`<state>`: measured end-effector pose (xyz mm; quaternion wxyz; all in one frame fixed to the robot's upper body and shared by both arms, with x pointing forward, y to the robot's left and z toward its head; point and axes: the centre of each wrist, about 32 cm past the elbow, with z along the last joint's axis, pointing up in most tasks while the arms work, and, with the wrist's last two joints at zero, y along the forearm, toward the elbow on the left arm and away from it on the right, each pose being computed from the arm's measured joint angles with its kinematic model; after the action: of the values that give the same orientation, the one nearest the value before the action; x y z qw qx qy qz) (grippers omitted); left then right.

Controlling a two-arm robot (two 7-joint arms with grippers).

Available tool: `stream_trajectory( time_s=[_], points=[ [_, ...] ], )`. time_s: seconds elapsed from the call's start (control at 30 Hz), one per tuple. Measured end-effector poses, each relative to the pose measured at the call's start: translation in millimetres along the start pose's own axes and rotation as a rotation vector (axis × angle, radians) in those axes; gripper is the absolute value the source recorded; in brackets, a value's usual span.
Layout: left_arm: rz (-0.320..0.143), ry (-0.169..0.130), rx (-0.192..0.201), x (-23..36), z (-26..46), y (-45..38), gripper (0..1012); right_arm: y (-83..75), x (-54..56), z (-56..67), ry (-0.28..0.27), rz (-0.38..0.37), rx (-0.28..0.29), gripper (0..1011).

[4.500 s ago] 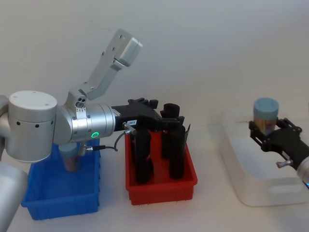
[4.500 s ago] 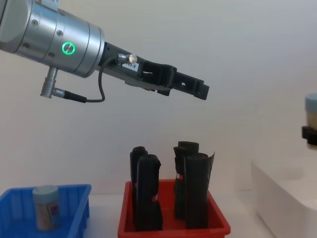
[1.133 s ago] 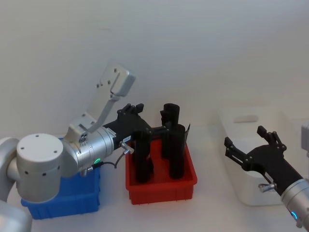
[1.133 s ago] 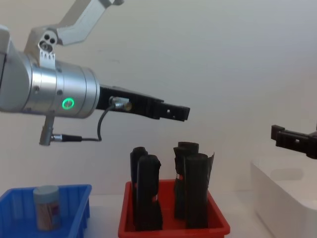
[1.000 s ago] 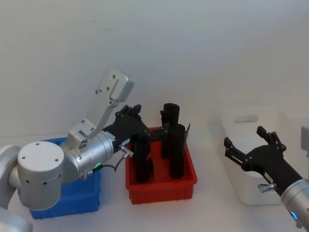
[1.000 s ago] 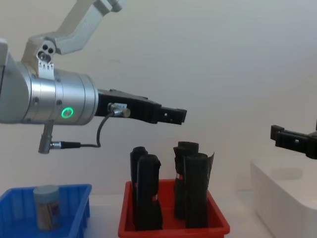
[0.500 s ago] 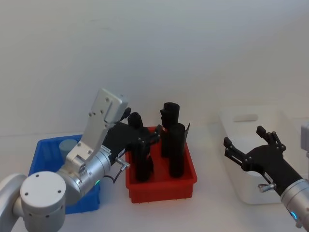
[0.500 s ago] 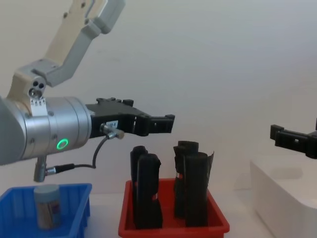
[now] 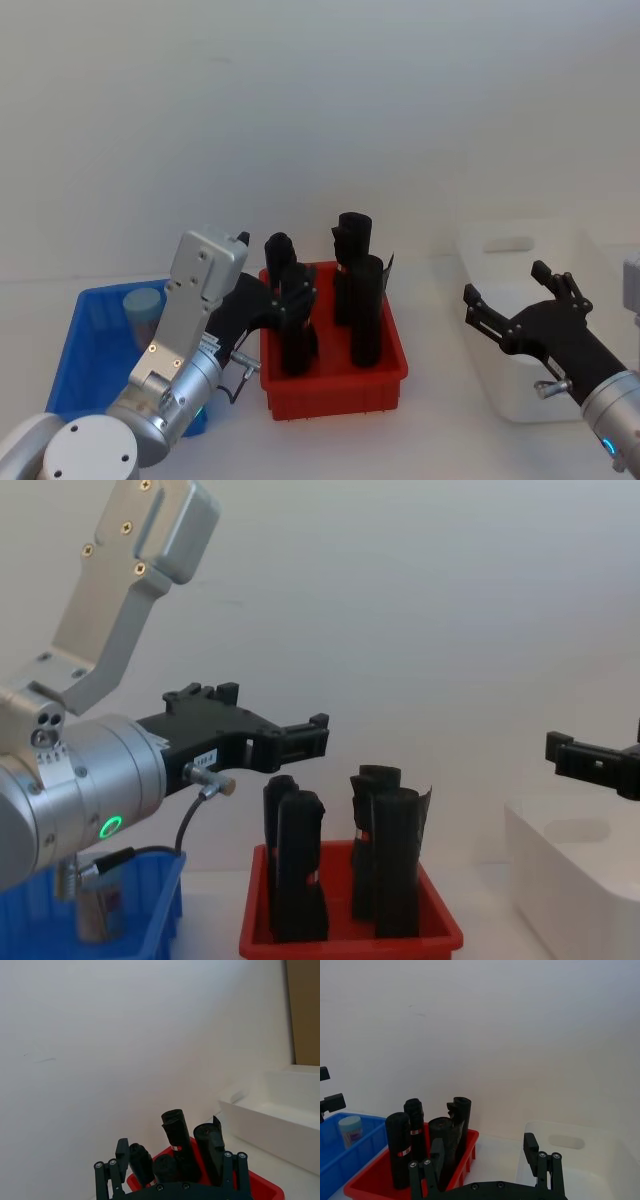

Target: Pick the cotton swabs from the blue box and place them into the white box.

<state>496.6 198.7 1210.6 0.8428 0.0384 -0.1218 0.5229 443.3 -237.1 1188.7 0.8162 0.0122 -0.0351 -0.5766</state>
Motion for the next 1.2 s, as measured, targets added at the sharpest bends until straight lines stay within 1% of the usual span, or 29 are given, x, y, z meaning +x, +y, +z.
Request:
stream_trajectory(
  time_s=[0.07,0.23,0.87,1.03,1.2],
  points=[
    [0.01,0.0,-0.008,-2.0,-2.6,2.2,1004,0.0,0.0,0.0,0.0,0.0,0.0,1001],
    [0.02,0.0,-0.018,-3.9,-5.1,4.4,1004,0.0,0.0,0.0,0.0,0.0,0.0,1001],
    [0.022,0.001,-0.019,-3.7,-5.1,4.3,1004,0.5,0.2,-0.5,0.001,0.003,-0.001,1001],
    [0.022,0.001,-0.019,-3.7,-5.2,4.3,1004,3.7,1.4,-1.9,0.006,0.009,-0.004,1001],
    [0.022,0.002,-0.018,-3.7,-5.2,4.3,1004,10.8,4.1,-5.9,0.013,0.019,-0.015,1001]
  ],
)
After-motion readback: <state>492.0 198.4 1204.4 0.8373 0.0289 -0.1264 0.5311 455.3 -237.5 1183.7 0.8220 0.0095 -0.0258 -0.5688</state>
